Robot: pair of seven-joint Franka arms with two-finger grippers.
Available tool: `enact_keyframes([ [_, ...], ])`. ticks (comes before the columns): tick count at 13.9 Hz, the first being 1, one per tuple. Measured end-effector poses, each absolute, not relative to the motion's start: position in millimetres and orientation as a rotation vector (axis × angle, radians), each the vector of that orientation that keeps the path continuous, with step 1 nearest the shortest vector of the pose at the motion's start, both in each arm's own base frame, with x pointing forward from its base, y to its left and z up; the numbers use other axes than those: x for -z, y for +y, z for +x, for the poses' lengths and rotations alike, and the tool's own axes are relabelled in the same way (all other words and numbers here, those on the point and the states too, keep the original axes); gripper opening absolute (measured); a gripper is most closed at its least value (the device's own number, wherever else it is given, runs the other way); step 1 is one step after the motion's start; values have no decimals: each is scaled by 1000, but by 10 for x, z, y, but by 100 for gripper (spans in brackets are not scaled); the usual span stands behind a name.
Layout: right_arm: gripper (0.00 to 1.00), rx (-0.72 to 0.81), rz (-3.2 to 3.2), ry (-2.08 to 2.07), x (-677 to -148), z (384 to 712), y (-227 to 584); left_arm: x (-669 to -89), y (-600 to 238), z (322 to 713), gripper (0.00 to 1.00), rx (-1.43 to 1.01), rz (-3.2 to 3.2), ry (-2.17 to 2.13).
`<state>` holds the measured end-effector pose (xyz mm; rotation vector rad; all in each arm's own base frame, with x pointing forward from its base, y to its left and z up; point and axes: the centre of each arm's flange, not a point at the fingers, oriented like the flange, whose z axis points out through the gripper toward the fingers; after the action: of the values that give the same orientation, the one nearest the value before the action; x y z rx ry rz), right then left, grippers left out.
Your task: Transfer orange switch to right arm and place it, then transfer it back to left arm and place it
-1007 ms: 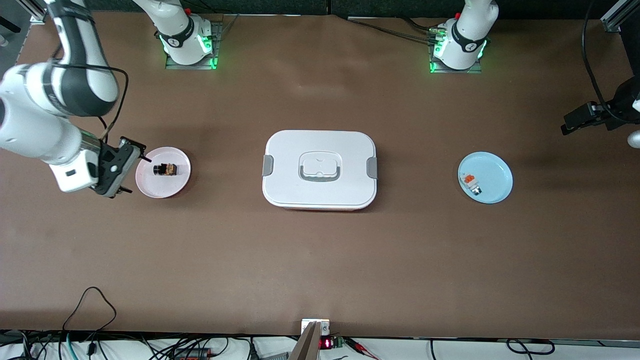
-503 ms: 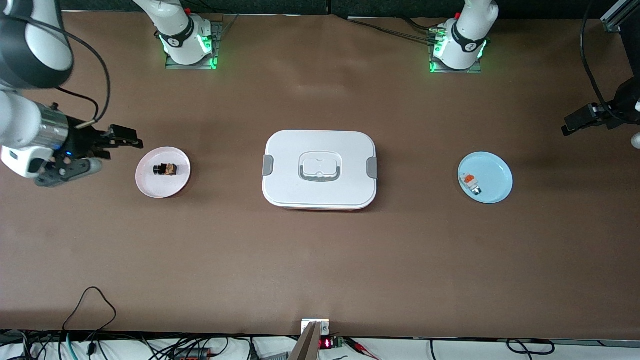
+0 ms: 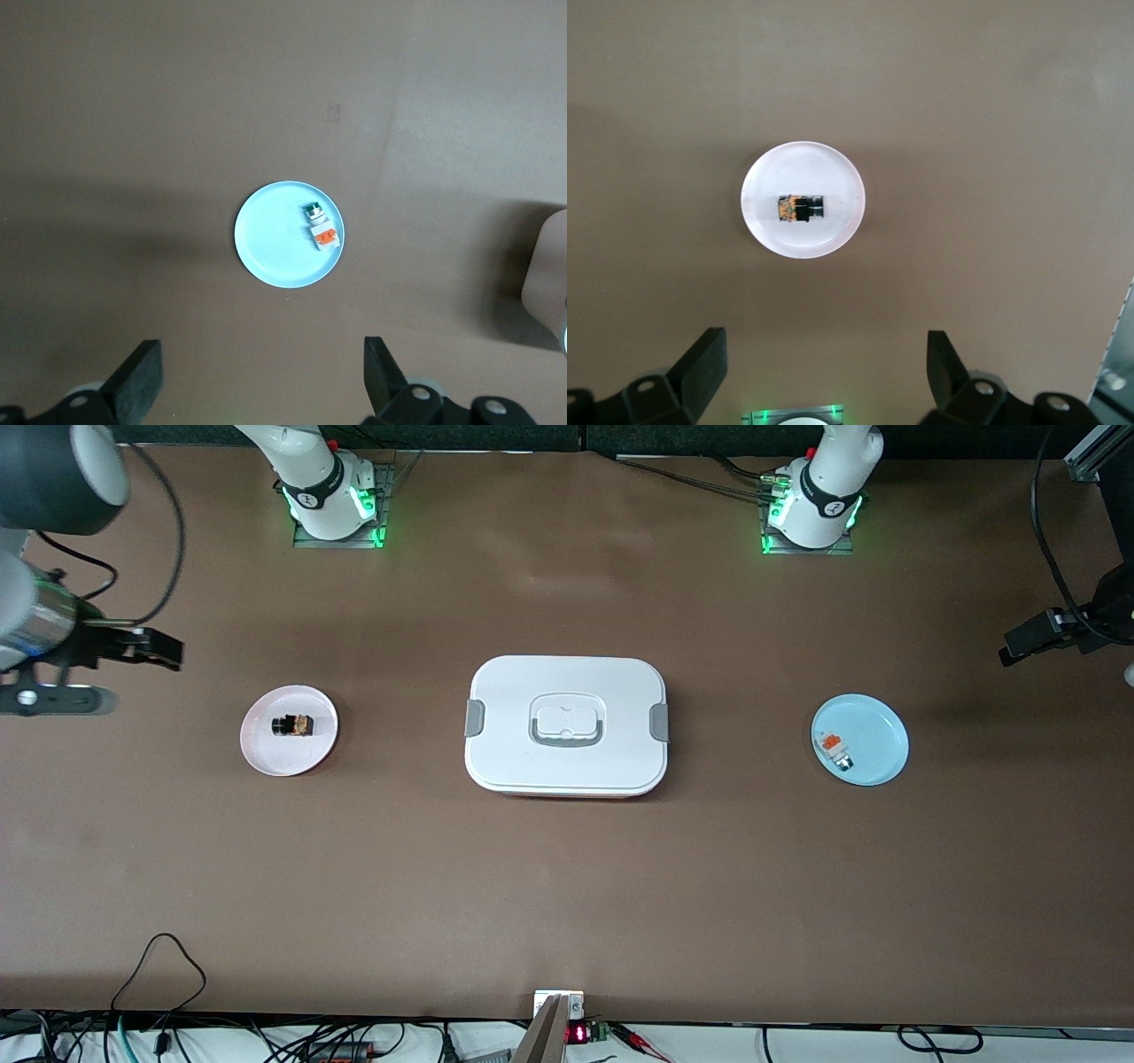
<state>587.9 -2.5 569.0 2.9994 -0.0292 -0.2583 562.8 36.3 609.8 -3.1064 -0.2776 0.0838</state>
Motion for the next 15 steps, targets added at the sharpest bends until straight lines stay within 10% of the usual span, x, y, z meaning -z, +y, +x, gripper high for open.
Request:
enact_keyframes([
  [15,100,161,3093,-75,-5685,5644,-224,-6104,215,5641,100,-81,-3111,-217],
])
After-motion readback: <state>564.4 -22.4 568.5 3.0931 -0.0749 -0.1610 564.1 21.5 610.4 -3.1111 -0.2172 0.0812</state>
